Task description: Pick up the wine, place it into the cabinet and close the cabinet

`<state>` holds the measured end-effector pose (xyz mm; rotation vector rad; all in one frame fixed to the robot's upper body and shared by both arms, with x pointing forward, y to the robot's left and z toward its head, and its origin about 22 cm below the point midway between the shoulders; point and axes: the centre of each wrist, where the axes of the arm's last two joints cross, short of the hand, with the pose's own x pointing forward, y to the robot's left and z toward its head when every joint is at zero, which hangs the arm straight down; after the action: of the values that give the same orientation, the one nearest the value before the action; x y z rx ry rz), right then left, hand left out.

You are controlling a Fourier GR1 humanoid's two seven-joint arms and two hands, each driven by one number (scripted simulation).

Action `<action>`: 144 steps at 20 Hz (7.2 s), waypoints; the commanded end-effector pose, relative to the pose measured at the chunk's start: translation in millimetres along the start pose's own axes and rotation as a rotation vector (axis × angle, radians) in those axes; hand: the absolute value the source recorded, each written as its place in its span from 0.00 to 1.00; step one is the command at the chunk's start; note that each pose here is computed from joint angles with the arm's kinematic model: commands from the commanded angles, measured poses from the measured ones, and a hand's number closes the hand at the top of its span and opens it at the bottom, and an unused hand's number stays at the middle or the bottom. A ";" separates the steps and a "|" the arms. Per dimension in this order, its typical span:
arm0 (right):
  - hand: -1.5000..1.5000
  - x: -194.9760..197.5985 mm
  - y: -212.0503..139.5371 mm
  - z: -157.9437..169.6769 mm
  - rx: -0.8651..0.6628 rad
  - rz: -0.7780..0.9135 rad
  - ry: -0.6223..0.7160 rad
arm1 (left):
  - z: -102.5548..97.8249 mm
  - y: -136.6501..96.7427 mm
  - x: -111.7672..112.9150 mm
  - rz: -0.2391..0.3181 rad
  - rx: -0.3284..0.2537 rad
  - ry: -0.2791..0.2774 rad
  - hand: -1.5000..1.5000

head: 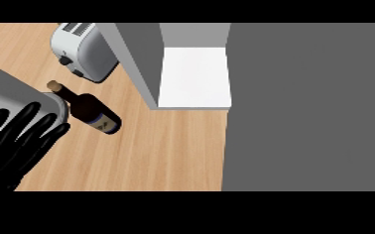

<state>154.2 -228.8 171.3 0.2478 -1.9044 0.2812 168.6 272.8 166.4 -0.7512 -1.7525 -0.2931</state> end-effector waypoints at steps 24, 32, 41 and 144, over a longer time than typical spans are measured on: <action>0.00 32.5 -2.1 12.4 -0.011 0.021 -0.028 | 5.3 81.5 41.7 -0.074 0.176 -0.011 0.00; 0.00 36.7 -2.9 4.2 -0.013 0.010 -0.028 | 10.3 119.2 4.5 -0.041 0.221 0.083 0.00; 0.00 50.5 12.9 10.5 0.013 0.020 -0.033 | 9.0 132.3 -14.6 -0.031 0.190 0.167 0.00; 0.00 42.7 3.9 11.4 -0.011 0.009 -0.017 | 54.9 84.4 -201.7 -0.267 0.603 -0.150 1.00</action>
<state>161.9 -226.8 197.5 0.1663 -1.8775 0.2777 218.9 307.1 -74.0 -0.0453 -1.9301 0.0848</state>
